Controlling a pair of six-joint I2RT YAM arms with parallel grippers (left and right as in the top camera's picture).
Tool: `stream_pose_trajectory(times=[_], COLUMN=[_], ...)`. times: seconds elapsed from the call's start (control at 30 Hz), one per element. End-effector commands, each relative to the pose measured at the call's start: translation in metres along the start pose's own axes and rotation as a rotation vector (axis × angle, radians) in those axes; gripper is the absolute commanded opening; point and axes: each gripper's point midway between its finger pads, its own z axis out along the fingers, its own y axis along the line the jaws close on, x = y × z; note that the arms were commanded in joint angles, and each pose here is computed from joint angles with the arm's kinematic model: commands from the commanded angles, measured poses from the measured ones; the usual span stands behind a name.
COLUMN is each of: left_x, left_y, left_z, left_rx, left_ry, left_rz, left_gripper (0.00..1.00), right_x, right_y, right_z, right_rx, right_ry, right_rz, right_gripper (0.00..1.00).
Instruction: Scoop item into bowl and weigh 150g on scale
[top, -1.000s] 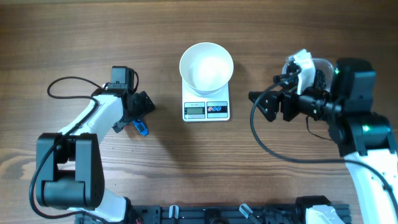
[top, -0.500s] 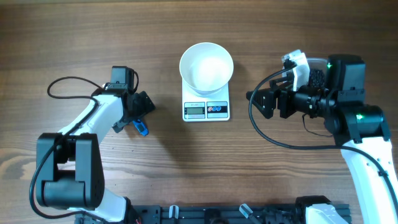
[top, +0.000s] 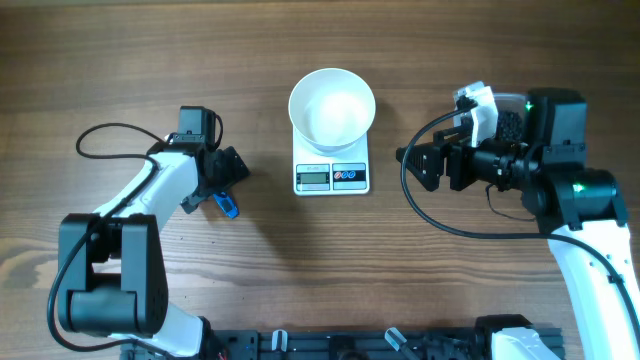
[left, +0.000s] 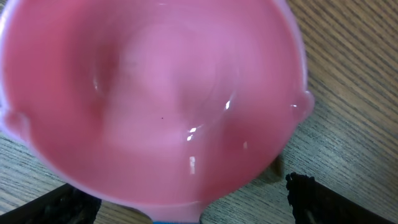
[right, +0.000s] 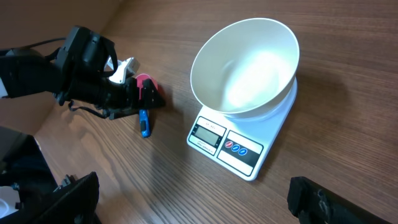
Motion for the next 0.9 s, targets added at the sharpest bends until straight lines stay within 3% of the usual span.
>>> stream_pose_trajectory(times=[0.0, 0.87], left_x=[0.0111, 0.011], left_y=[0.0072, 0.0071], left_z=[0.0094, 0.0094], left_rx=[-0.014, -0.014], left_ry=[0.046, 0.046], left_rz=[-0.005, -0.005], left_gripper=[1.0, 1.0], right_x=[-0.0053, -0.0046], right_y=[0.0055, 0.0041], right_z=[-0.0023, -0.0023], right_rx=[-0.023, -0.015], right_ry=[-0.01, -0.008], right_rz=[-0.001, -0.005], right_gripper=[1.0, 1.0])
